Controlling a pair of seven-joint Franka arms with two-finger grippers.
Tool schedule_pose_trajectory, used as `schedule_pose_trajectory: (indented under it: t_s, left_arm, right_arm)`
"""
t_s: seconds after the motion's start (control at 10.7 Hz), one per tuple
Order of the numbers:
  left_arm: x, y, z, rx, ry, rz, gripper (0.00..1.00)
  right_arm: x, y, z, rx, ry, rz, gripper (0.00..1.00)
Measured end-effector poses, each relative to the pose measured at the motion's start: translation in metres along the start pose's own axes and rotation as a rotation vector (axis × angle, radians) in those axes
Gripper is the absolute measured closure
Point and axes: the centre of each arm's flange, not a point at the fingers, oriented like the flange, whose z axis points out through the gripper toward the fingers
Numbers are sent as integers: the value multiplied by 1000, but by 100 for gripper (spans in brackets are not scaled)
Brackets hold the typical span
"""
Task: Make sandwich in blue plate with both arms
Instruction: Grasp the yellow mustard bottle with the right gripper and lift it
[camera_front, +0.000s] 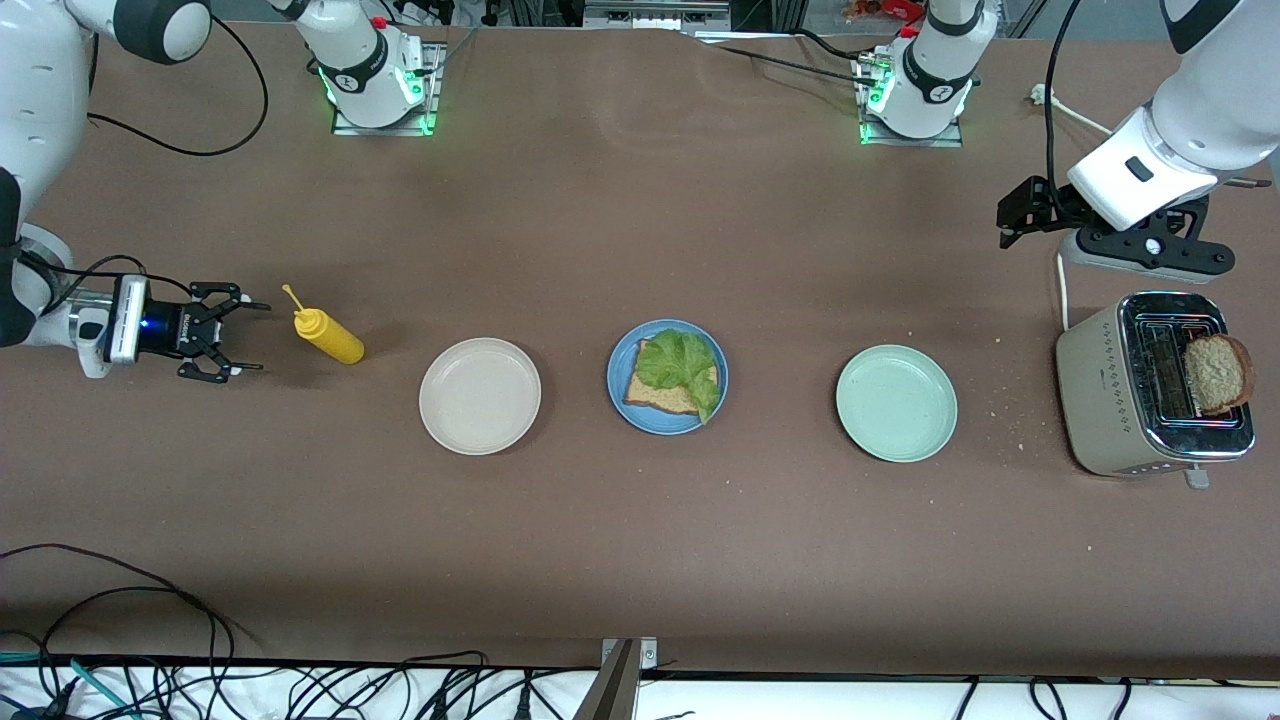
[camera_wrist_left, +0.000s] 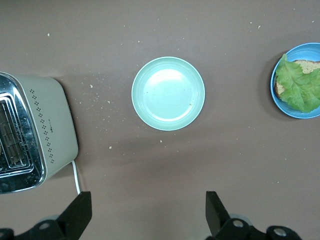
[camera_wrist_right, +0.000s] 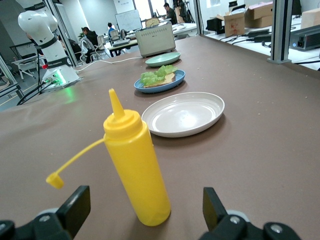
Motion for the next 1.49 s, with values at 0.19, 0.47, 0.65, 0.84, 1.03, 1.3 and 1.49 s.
schedule_pose_trajectory:
  t_s: [0.19, 0.47, 0.65, 0.84, 1.03, 1.3, 1.49]
  left_arm:
    - [0, -4, 1, -1, -3, -7, 0]
    - [0, -5, 1, -1, -4, -10, 0]
    - [0, -5, 1, -1, -4, -9, 0]
    - [0, -5, 1, -1, -4, -10, 0]
    - [0, -6, 1, -1, -4, -10, 0]
    - [0, -6, 1, -1, -5, -11, 0]
    - [0, -6, 2, -1, -8, -11, 0]
  right_arm:
    - [-17, 7, 11, 3, 57, -38, 0]
    - [-31, 16, 39, 38, 137, -53, 0]
    - [-32, 18, 54, 61, 162, -52, 0]
    - [-34, 20, 71, 82, 195, -50, 0]
    - [-36, 22, 89, 99, 221, -48, 0]
    - [-42, 22, 101, 108, 239, -38, 4]
    - [-41, 23, 103, 110, 241, -39, 14]
